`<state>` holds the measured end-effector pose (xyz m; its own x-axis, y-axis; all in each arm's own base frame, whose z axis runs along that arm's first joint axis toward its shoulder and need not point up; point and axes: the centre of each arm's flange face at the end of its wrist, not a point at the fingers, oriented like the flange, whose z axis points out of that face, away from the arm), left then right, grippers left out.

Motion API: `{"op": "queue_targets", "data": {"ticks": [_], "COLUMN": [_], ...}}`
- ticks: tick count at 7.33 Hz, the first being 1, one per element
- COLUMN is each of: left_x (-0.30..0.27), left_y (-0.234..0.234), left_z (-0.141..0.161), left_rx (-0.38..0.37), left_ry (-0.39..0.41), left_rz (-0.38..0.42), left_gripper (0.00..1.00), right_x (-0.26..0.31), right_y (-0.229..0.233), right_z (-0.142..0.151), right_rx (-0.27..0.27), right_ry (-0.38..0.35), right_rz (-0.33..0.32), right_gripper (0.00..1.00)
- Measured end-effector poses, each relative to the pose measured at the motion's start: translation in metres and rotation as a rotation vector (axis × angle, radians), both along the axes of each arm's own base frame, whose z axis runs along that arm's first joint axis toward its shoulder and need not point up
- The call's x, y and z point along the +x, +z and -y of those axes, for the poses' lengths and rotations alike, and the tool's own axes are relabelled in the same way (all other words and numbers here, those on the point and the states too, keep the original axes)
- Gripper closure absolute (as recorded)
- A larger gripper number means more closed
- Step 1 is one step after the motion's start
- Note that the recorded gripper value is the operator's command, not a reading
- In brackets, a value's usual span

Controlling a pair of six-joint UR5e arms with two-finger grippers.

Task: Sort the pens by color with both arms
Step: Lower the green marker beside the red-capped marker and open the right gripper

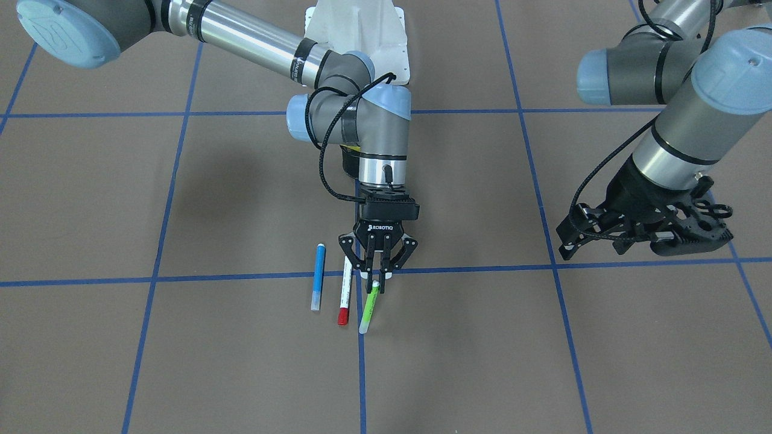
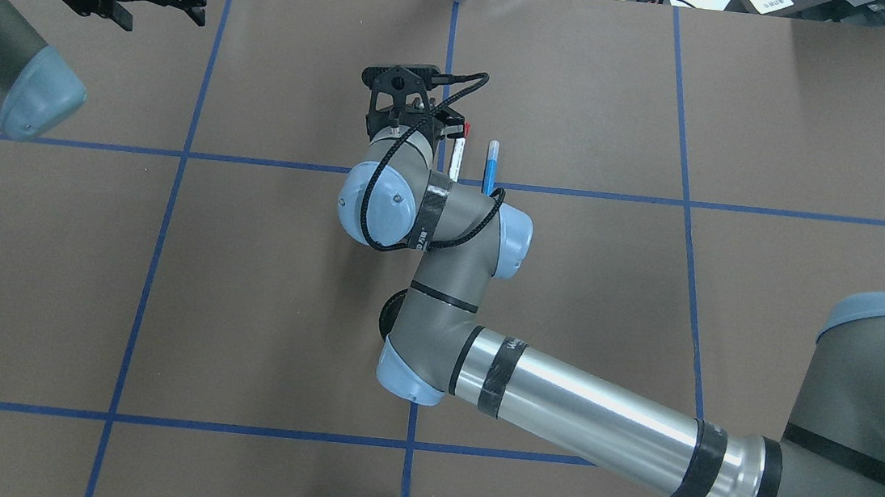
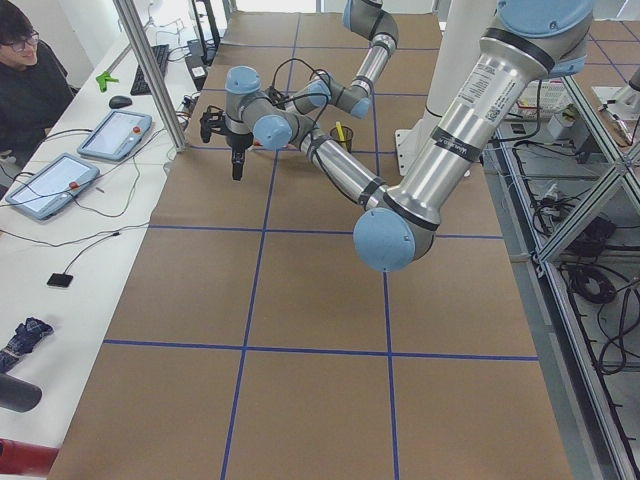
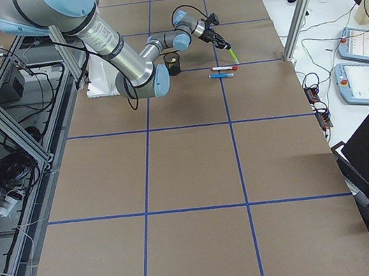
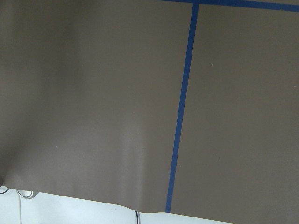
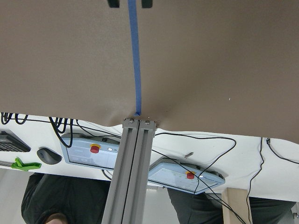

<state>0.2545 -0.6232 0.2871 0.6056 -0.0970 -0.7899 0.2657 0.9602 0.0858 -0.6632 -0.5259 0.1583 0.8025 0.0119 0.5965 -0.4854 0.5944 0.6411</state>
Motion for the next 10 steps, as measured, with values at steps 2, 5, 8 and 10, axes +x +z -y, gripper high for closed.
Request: {"op": "queue_targets", "data": {"ticks": [2,5,8,10], "left_x": [0.0,0.0,0.0,0.0], "left_y": [0.002,0.003,0.003,-0.001], "left_z": [0.0,0.0,0.0,-0.001], "left_rx": [-0.003,-0.001,-0.001,-0.004], "left_ry": [0.0,0.003,0.003,0.0], "left_rz": [0.002,0.004,0.004,0.001], "left_gripper": [0.0,0.0,0.0,0.0], "right_x": [-0.009,-0.011,-0.006,0.03], "right_y": [-0.004,0.008,0.008,-0.018], "right_z": [-0.021,-0.047,-0.042,-0.016], "right_rx": [0.011,0.015,0.019,0.011], "right_ry": [-0.021,-0.051,-0.058,-0.122], "right_rz": [0.013,0.02,0.01,0.046], "right_gripper": [1.0,0.01,0.0,0.0]}}
